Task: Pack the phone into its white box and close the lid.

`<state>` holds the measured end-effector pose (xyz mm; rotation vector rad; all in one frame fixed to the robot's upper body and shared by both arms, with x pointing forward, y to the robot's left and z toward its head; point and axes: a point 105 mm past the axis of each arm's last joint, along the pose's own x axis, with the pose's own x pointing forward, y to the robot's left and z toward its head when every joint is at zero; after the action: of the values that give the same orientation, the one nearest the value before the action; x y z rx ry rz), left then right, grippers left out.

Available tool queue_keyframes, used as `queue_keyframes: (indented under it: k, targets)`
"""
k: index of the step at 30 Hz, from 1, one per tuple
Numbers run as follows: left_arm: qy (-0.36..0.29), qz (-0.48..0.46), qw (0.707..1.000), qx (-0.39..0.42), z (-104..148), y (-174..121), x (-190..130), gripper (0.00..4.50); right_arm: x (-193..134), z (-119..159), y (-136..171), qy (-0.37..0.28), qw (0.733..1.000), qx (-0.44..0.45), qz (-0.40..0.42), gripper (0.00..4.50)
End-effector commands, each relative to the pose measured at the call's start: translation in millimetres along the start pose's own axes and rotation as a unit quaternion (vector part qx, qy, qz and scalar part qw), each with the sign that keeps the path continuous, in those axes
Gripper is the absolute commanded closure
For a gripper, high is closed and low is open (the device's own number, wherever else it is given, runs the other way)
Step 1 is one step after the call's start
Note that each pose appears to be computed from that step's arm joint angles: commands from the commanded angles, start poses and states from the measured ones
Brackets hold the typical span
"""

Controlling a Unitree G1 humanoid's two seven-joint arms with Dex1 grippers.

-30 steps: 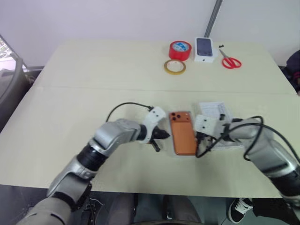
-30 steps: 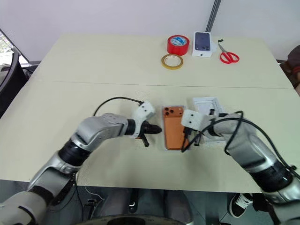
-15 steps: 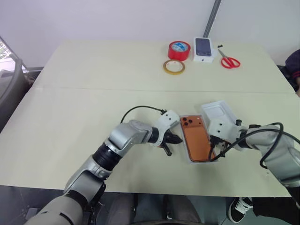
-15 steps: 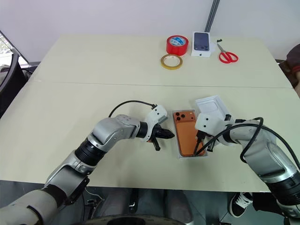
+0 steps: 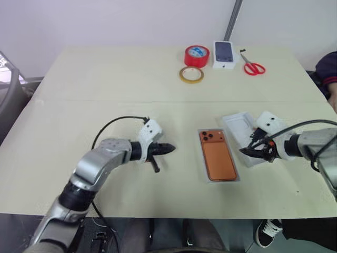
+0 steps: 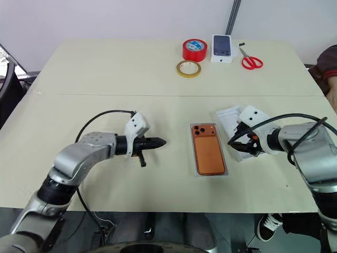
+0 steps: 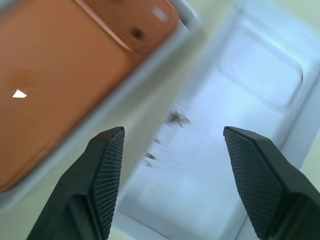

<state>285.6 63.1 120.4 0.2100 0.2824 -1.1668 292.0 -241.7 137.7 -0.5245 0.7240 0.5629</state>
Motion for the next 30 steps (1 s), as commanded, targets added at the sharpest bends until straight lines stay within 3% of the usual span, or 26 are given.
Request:
queue_keyframes:
  k: [1,7,14,20,24,30]
  targets:
    - [-0.054,-0.014,0.995,0.079,23.3,-9.7,-14.8,4.50,7.5,3.0,-11.7,-0.001,0.999,0.036,-0.023,1.07]
    - [-0.087,-0.033,0.992,0.090,29.0,-20.3,-32.3,4.50,20.4,11.2,-15.0,-0.010,0.995,0.095,-0.018,1.07]
    - [-0.082,-0.035,0.992,0.090,23.0,-23.5,-32.5,4.50,21.8,15.1,-10.9,-0.004,0.992,0.128,-0.016,4.40]
    - [-0.086,-0.028,0.993,0.079,19.4,-21.5,-32.2,4.50,1.1,27.8,-11.6,-0.038,0.984,0.171,-0.013,4.46]
    - [-0.095,0.024,0.994,0.059,16.6,1.7,-40.6,4.50,-33.6,77.8,12.2,-0.174,0.960,0.194,0.099,4.46]
    - [-0.099,0.095,0.990,0.043,11.7,38.0,-54.3,4.50,-44.6,115.1,66.0,-0.267,0.895,0.205,0.292,4.46]
